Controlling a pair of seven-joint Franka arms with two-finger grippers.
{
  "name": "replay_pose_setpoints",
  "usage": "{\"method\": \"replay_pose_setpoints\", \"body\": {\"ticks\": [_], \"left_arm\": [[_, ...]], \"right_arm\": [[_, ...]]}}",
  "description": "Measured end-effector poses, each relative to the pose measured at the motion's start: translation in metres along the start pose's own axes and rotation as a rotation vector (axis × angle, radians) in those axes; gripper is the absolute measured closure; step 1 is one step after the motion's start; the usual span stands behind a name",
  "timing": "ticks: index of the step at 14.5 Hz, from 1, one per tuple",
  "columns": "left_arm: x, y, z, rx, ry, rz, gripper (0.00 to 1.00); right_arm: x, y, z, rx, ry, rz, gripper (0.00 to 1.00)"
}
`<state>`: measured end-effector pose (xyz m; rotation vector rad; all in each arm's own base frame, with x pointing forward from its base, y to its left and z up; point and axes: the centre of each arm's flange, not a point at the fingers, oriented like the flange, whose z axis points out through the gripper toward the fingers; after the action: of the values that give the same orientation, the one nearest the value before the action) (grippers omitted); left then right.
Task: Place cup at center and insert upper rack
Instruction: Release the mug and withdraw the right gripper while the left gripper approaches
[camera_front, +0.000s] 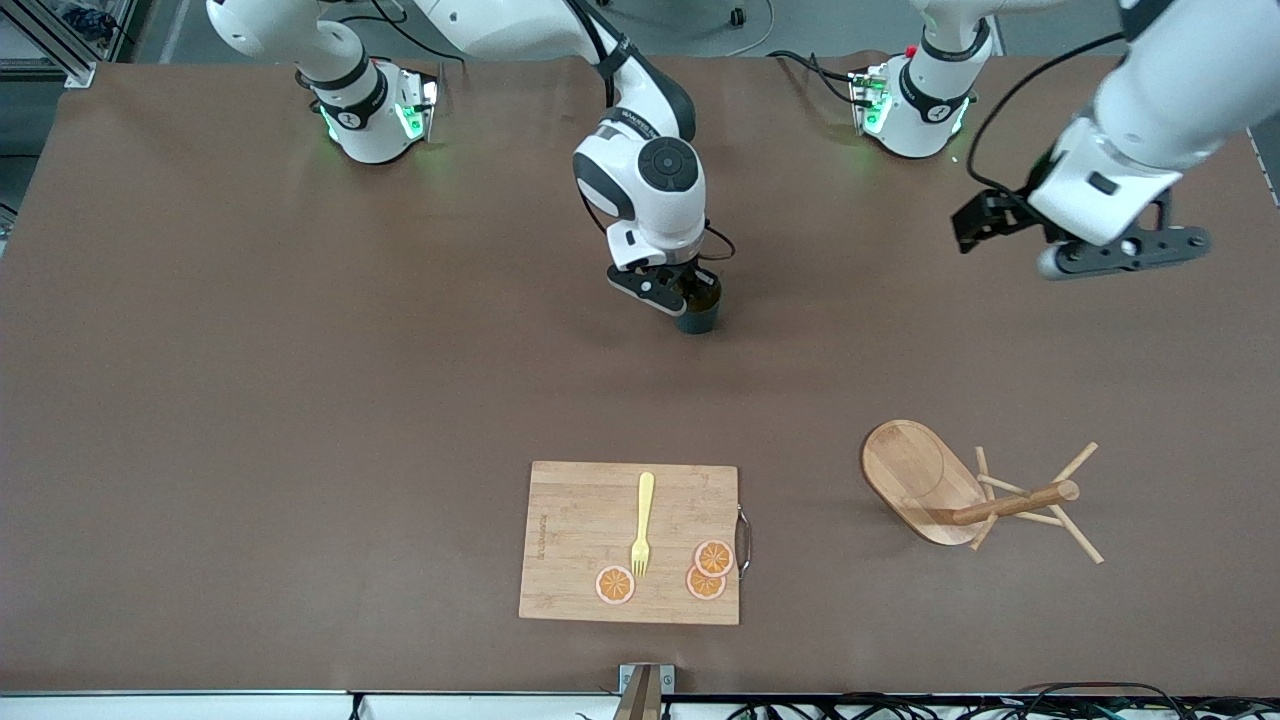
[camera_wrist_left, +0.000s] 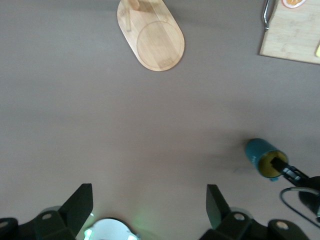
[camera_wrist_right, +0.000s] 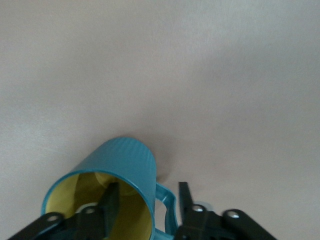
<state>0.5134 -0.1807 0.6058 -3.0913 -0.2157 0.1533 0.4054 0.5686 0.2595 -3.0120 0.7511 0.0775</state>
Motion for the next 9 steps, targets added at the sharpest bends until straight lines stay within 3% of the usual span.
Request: {"method": "replay_pose_setpoints", "body": {"ticks": [4, 9], "left_arm": [[-0.05, 0.08, 0.006, 0.021, 0.004, -0.105, 0.0], [-0.114, 0.166, 0.037, 0.019, 0.053, -0.219, 0.0]], "right_arm": [[0.04, 0.005, -0.08, -0.011, -0.016, -0.113, 0.03], [0.17, 0.093, -0.208, -0.041, -0.078, -0.337, 0.0]]}}
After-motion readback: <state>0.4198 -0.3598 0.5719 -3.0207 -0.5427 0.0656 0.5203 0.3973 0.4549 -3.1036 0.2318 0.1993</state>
